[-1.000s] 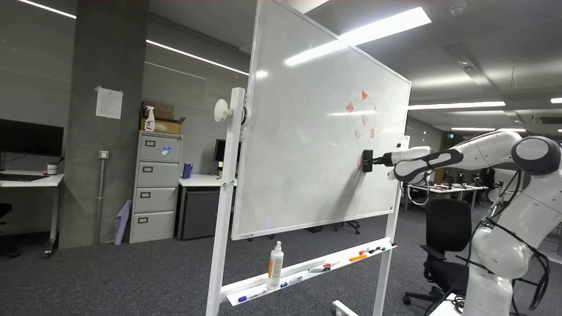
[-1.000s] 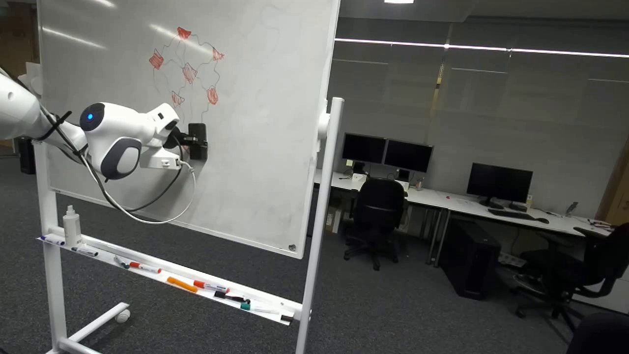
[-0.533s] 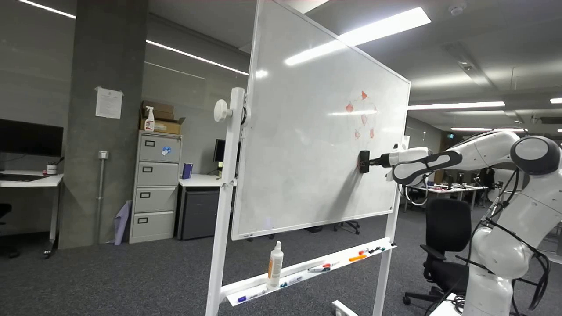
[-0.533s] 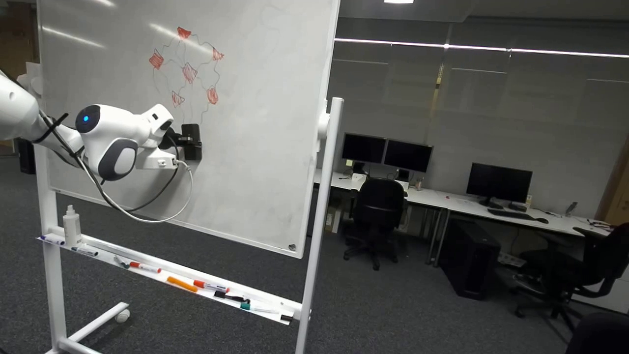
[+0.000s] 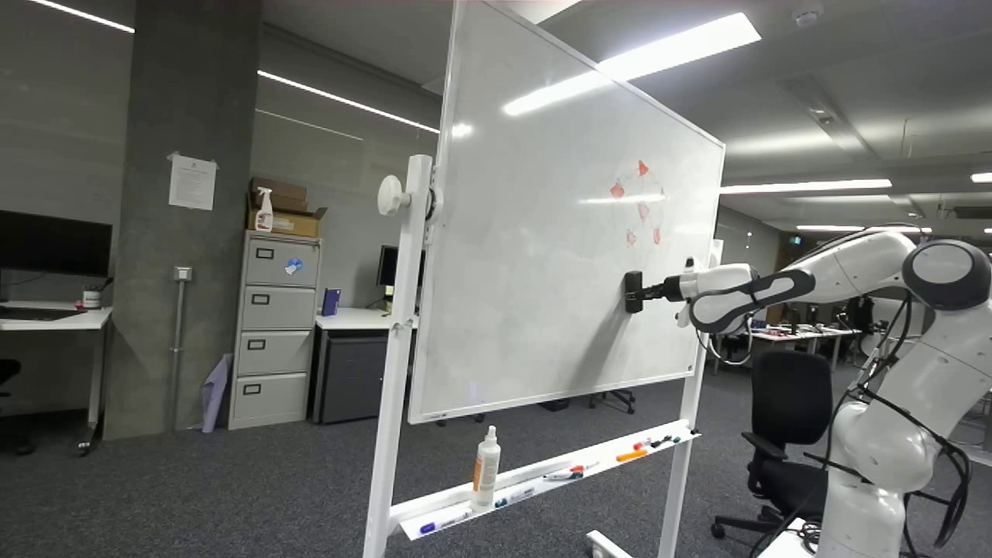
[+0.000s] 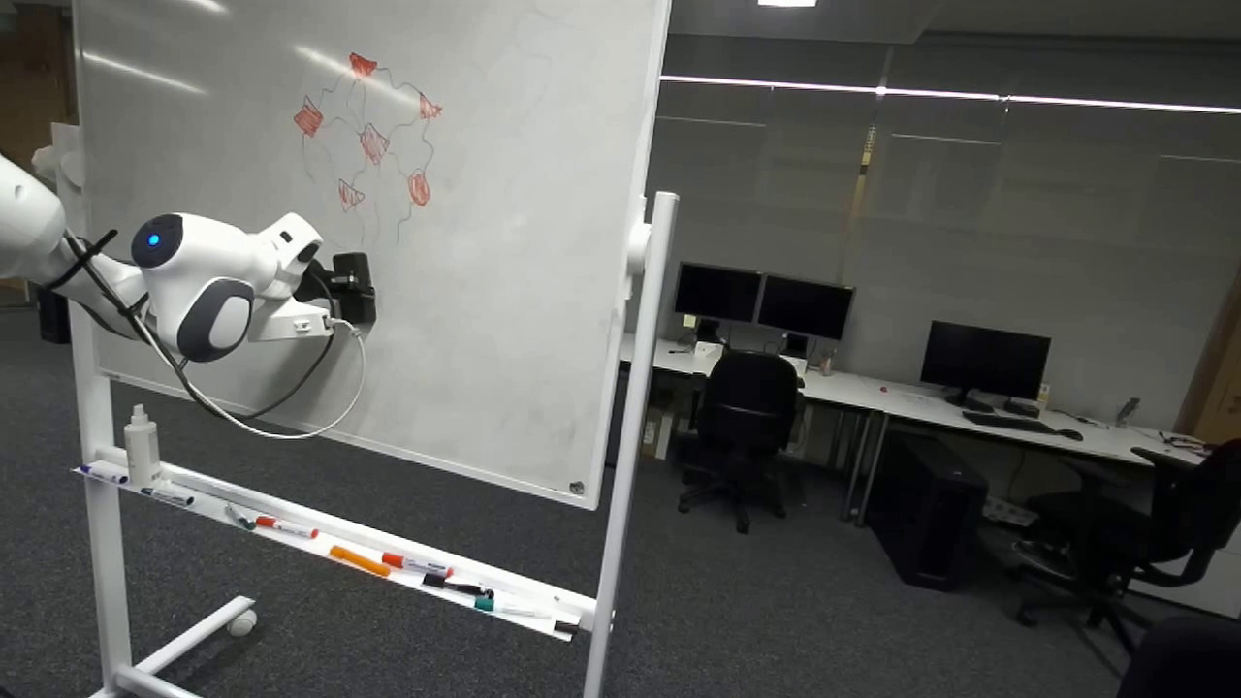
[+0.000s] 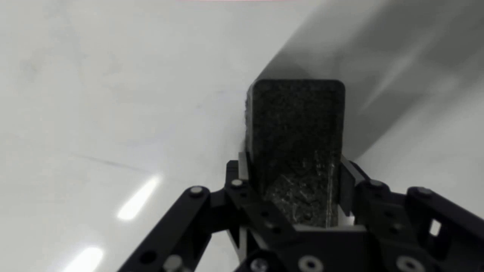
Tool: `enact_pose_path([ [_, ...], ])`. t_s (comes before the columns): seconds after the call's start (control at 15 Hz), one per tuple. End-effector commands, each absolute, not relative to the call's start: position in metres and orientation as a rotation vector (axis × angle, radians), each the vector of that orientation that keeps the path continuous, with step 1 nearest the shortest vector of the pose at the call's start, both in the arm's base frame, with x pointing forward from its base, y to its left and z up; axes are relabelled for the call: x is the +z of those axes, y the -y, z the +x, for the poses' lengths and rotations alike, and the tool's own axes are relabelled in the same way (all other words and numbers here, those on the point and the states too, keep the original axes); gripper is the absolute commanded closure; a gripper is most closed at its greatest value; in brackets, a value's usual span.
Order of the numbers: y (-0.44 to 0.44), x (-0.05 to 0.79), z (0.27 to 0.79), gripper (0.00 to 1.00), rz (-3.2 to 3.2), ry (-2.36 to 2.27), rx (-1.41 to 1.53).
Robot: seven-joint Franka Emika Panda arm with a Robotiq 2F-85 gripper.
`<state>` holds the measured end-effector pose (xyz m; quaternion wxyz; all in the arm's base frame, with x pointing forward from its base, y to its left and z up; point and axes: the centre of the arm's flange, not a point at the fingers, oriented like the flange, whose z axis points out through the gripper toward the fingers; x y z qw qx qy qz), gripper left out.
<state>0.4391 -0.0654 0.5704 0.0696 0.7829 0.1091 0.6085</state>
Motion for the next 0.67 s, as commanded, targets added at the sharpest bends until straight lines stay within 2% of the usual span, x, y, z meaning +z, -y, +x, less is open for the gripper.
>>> enact_pose_path([
  [0.0,0.038,0.549,0.449,0.69,2.355,-0.452,1.793],
  [0.6,0.039,0.566,0.459,0.69,2.335,-0.447,1.822],
])
